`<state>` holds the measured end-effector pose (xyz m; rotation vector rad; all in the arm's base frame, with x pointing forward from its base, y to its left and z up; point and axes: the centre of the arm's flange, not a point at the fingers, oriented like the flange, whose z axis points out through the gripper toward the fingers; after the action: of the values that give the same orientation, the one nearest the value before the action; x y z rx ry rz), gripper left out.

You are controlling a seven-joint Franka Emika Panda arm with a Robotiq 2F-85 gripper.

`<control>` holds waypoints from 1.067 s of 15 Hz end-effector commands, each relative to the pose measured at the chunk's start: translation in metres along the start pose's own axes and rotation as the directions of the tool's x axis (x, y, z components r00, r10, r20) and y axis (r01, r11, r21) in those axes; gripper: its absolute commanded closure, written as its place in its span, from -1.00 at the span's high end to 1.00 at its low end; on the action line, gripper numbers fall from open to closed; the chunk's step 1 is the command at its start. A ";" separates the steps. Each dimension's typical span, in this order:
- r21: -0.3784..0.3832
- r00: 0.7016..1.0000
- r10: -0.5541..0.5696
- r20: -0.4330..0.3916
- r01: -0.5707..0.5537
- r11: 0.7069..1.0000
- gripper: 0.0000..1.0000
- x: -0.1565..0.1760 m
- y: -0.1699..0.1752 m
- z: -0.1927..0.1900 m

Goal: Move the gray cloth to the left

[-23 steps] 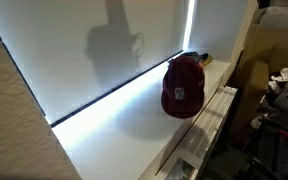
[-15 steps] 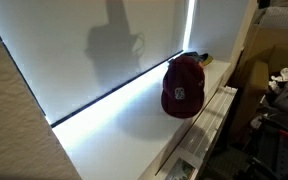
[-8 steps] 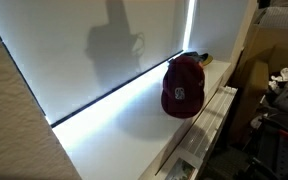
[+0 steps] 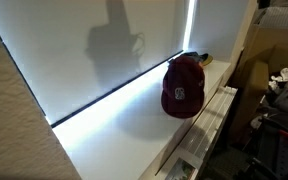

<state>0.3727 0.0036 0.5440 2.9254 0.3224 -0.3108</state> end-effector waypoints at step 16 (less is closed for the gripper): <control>0.096 0.797 0.083 -0.598 -0.031 0.995 1.00 0.077 0.019 -0.174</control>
<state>0.4840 0.0347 0.6956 3.0279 0.3043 0.6577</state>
